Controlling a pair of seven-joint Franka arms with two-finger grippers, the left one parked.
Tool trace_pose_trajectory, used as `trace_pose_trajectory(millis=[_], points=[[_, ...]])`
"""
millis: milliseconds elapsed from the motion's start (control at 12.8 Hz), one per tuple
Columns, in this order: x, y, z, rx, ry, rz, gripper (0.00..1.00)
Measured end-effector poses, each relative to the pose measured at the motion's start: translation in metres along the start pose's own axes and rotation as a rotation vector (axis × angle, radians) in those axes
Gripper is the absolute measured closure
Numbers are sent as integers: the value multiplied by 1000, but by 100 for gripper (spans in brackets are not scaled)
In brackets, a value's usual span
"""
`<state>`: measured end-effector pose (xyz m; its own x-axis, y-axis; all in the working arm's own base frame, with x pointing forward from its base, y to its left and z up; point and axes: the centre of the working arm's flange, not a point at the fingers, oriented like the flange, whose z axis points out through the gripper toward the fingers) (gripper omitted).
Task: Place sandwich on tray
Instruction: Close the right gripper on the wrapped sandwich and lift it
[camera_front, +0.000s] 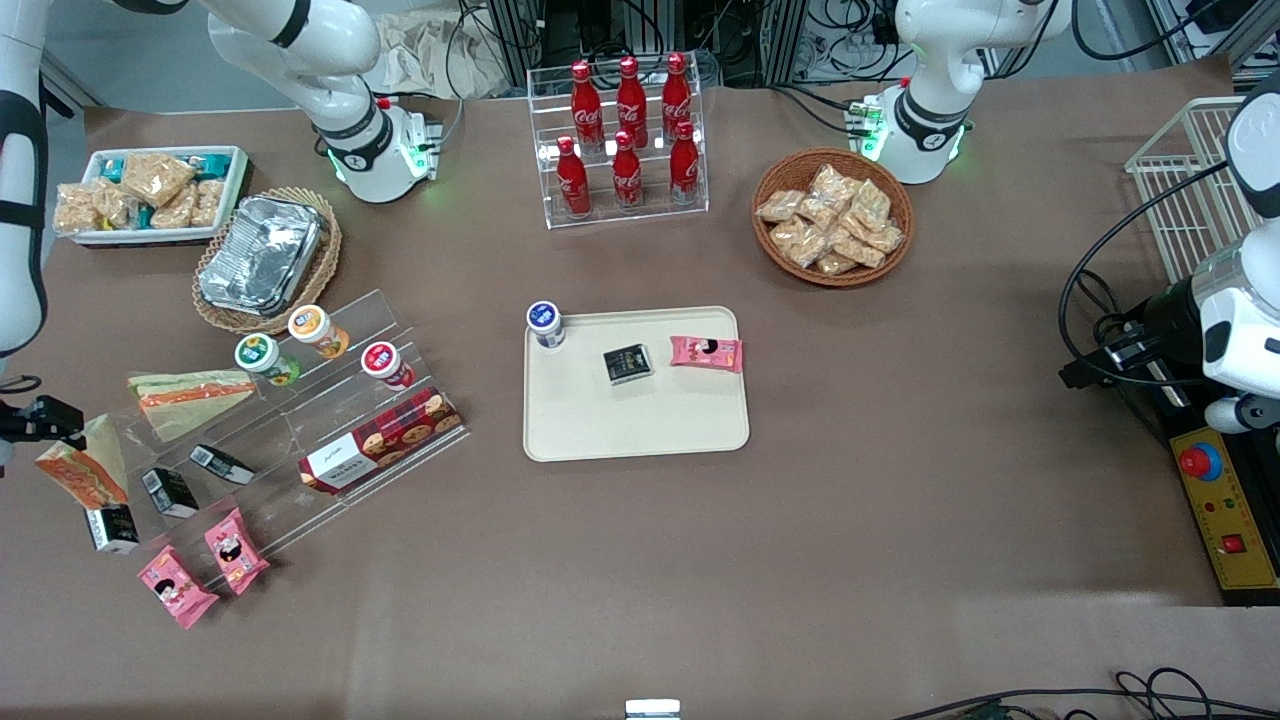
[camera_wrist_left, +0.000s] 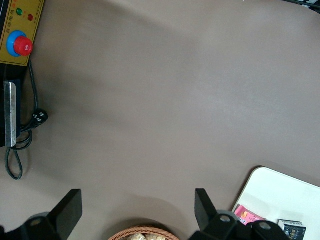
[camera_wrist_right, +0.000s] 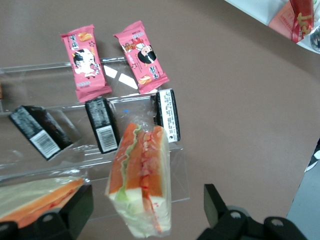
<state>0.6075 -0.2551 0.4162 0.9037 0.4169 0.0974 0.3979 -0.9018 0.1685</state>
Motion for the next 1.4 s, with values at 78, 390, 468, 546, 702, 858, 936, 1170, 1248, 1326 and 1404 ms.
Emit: trace_pose_trajectory(millis=[78,390,468,546,702,858,936,1170,1248,1326,1404], points=[[-2,-1,5,-5,3,-6,1],[-4,-3,21,-13,2,-10,1],[-4,-3,25,-15,1,-11,1],[-3,-3,29,-16,-1,-11,1],[-4,-1,37,-14,5,1,2],[-6,1,45,-14,5,10,6],[-7,1,48,-12,3,6,16],[-8,2,50,-11,2,-38,55],[-8,3,50,-12,2,-46,59],[-9,3,50,-13,4,-50,61],[-9,4,49,-12,6,-49,61]])
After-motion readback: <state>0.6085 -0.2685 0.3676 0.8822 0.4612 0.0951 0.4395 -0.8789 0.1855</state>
